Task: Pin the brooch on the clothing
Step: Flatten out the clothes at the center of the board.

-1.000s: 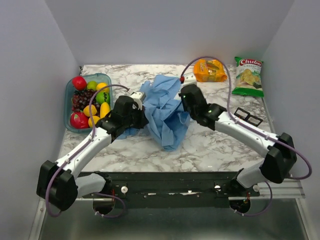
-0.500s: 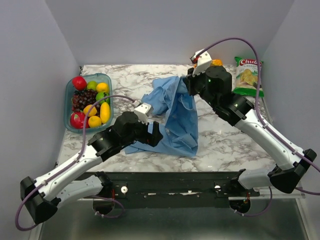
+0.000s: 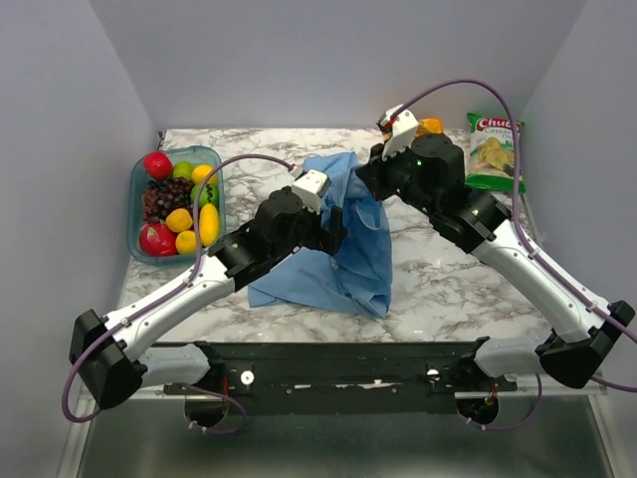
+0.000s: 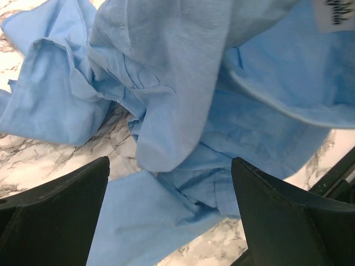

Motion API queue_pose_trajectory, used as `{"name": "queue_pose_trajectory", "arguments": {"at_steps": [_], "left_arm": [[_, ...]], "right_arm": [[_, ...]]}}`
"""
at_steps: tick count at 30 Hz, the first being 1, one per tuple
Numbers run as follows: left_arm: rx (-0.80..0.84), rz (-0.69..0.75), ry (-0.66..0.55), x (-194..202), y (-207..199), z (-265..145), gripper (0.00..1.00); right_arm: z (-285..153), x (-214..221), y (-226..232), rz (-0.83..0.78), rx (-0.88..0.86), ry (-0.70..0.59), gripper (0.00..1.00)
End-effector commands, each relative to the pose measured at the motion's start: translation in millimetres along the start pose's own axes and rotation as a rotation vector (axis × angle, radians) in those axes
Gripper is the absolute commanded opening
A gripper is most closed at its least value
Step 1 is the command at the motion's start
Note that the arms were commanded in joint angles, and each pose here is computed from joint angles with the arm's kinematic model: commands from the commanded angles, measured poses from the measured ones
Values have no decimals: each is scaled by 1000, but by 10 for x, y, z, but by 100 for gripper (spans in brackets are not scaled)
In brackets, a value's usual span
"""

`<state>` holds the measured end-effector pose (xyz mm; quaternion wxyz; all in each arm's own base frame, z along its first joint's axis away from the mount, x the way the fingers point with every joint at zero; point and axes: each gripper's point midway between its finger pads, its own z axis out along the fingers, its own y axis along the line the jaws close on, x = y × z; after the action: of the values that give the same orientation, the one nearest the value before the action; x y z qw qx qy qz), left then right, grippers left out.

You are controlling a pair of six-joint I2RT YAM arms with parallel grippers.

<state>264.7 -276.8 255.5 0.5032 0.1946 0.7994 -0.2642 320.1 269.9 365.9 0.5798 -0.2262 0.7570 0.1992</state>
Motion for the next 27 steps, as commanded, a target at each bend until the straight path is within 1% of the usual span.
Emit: {"name": "queue_pose_trajectory", "arguments": {"at_steps": [1,2,3,4,5,6,7,9,10,11,12,13,14,15,16,17,18,19,20,21,22,23,24,25,26,27], "left_arm": [[20,14,-96,-329,-92,170,96],[16,13,-100,-340,-87,210,94],[12,14,-109,-379,-86,251,88],[4,16,-95,-352,-60,330,77],[6,13,-94,-365,-62,355,72],[23,13,-105,-419,-91,373,58],[27,11,-107,-431,-81,401,48],[60,5,-128,-514,-115,400,20],[69,-6,-132,-545,-113,390,2],[56,-17,-139,-590,-28,380,0],[42,-28,-133,-630,34,360,0],[90,-39,-114,-633,-7,337,0],[66,-76,-110,-678,177,331,0],[81,-94,-92,-703,210,302,0],[109,-109,-68,-690,245,307,0],[108,-121,-54,-688,314,306,0],[81,-131,-39,-710,467,288,0],[73,-126,-14,-668,531,318,0],[69,-119,7,-645,577,326,0],[44,-104,30,-631,683,311,0],[32,-99,45,-603,733,326,0],[16,-98,47,-596,790,325,0],[8,-98,43,-584,827,331,0],[2,-104,29,-607,864,306,0],[1,-108,18,-623,881,300,0],[7,-114,12,-617,894,306,0]], "right_arm": [[-141,-9,78,20,-47,-5,2],[-159,-14,82,20,-50,-8,2],[-164,-7,87,22,-53,-8,2],[-161,27,89,20,-56,0,2],[-171,41,101,20,-63,2,2],[-171,57,103,21,-65,6,2],[-176,68,104,21,-66,7,2],[-159,132,77,24,-50,21,2],[-156,153,54,25,-39,25,2],[-146,193,37,25,-33,34,2],[-139,224,20,27,-30,41,4],[-138,250,18,29,-31,48,9],[-138,277,14,30,-30,54,12],[-138,329,24,31,-37,64,16],[-156,355,27,28,-41,69,34],[-168,394,30,24,-45,75,42],[-164,508,39,21,-53,98,51],[-178,587,39,18,-56,113,67],[-231,614,36,16,-60,110,73],[-257,677,40,16,-65,118,77],[-256,907,29,18,-63,161,80],[-308,950,22,23,-63,158,86],[-323,1059,8,35,-56,175,87],[-332,1299,-6,39,-49,225,89],[-355,1421,-14,45,-45,246,94],[-393,1492,-13,60,-42,256,95]]}}
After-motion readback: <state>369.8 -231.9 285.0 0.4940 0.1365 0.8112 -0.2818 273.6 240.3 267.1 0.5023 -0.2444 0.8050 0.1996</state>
